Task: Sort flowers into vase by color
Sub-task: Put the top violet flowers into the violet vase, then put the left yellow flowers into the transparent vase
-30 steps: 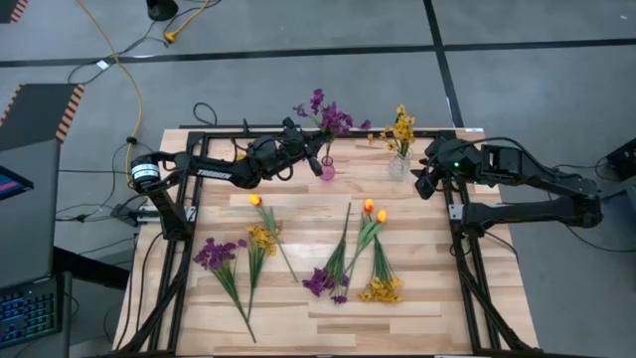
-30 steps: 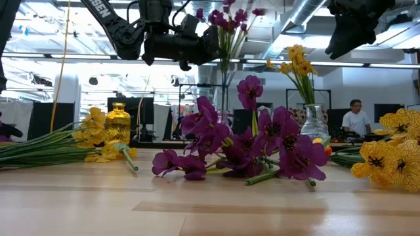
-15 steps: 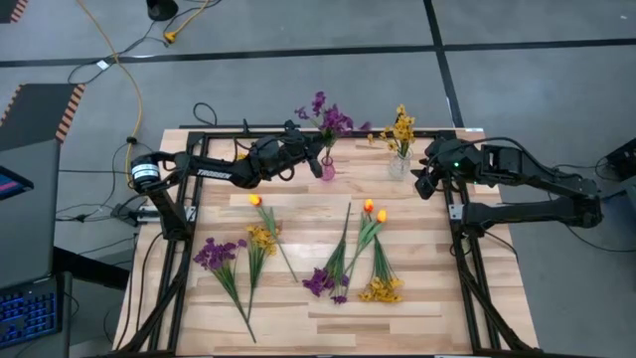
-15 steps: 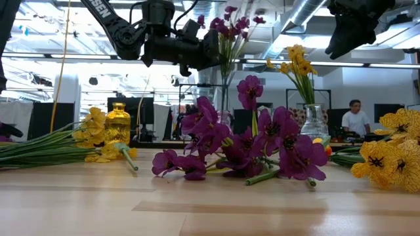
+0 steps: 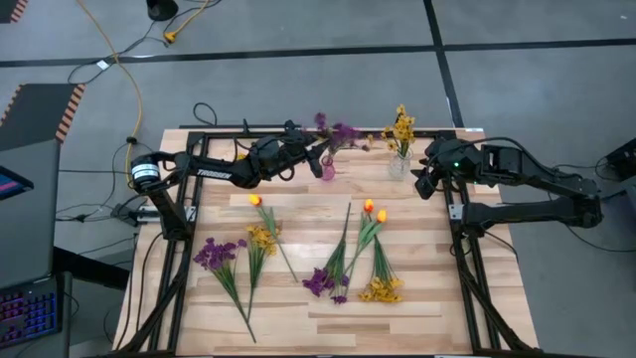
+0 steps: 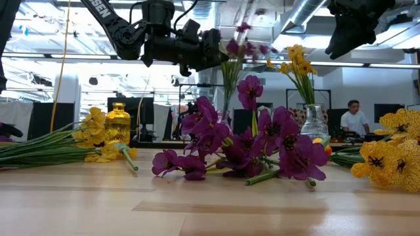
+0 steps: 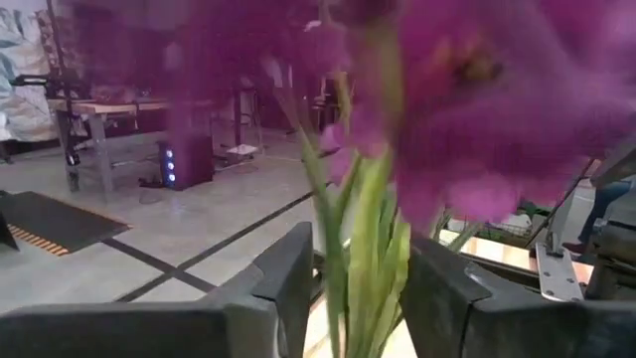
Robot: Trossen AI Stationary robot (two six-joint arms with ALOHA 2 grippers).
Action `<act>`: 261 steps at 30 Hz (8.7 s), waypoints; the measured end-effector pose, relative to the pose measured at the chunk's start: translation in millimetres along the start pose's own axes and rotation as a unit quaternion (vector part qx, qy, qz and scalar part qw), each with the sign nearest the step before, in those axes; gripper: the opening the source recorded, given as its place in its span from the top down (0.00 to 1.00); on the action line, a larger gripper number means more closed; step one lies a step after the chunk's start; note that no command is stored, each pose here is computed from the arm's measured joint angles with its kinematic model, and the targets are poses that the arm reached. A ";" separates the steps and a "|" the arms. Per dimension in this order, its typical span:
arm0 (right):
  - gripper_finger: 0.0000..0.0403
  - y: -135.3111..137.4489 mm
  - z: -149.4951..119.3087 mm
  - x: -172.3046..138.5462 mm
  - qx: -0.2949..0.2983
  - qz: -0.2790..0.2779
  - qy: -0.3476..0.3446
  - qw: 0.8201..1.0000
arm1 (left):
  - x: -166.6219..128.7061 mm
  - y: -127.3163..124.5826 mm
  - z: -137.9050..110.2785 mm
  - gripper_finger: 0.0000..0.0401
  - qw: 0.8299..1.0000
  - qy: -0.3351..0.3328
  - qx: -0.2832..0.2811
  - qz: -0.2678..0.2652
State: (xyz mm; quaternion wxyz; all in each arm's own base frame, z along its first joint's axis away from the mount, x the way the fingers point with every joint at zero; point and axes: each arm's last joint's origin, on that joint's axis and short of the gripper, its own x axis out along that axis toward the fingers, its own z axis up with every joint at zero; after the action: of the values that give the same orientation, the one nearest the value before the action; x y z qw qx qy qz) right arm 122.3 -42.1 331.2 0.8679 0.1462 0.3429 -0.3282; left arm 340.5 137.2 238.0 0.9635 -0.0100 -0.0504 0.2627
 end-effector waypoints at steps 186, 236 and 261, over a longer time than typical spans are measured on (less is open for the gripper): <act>0.46 14.3 7.8 -2.9 -0.035 0.137 -0.023 0.990 | -63.1 -152.9 83.1 0.97 0.897 0.421 -0.008 -0.134; 0.46 118.8 64.8 26.1 -0.145 0.299 -0.301 0.894 | -28.2 -156.9 121.3 0.97 0.966 0.159 0.037 -0.201; 0.91 125.4 64.8 28.5 -0.164 0.304 -0.312 0.885 | -28.6 -156.3 119.7 0.92 0.960 0.157 0.090 -0.214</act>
State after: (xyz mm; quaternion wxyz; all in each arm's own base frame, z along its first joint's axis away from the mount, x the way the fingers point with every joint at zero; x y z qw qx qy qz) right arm 254.3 6.6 361.9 0.9989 -0.0114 0.0425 -0.0163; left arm 382.7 -12.9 361.6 0.9899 0.0465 0.1247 0.0489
